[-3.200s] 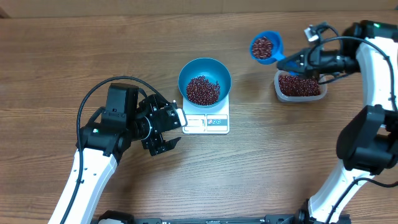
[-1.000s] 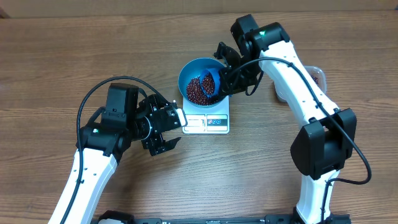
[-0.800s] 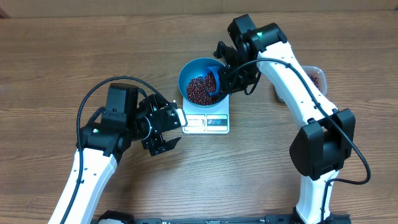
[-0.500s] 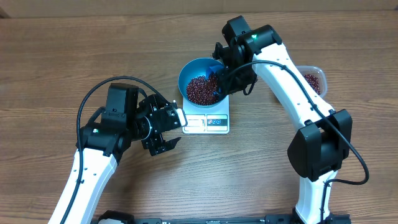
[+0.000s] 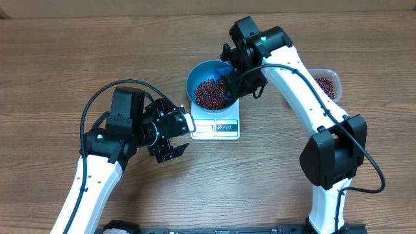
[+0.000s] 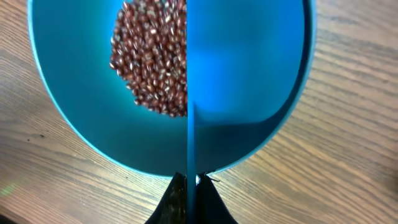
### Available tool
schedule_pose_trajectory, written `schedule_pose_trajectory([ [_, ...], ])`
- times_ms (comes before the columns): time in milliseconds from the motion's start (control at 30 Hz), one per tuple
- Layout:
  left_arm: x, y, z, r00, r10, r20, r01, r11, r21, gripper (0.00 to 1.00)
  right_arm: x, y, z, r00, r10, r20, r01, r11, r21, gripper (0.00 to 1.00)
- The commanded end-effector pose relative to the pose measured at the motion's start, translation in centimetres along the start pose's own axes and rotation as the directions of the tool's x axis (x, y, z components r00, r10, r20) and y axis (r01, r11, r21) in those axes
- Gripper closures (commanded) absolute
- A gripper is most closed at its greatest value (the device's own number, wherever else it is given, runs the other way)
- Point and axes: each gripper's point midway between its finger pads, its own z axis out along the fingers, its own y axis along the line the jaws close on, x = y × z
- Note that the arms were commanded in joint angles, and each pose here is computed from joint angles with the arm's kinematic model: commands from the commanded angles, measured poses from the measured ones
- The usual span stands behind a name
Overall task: Scoop item into bowl and weigh 150g on scale
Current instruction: 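Tilt the scoop with the right gripper to pour beans into the bowl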
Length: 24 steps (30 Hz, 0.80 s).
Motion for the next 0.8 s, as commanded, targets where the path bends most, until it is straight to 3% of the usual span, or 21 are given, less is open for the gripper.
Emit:
schedule_pose_trajectory([
  [0,0.0,-0.4,0.3,1.000,-0.010,0.003,0.010,1.000,0.017,0.00,-1.8,0.1,-1.8,0.997,-0.007,0.074,0.005,1.000,0.026,0.96],
  [767,0.0,-0.4,0.3,1.000,-0.010,0.003,0.010,1.000,0.017,0.00,-1.2,-0.2,-2.4,0.998,-0.037,0.049,0.028,0.986,0.162,0.96],
])
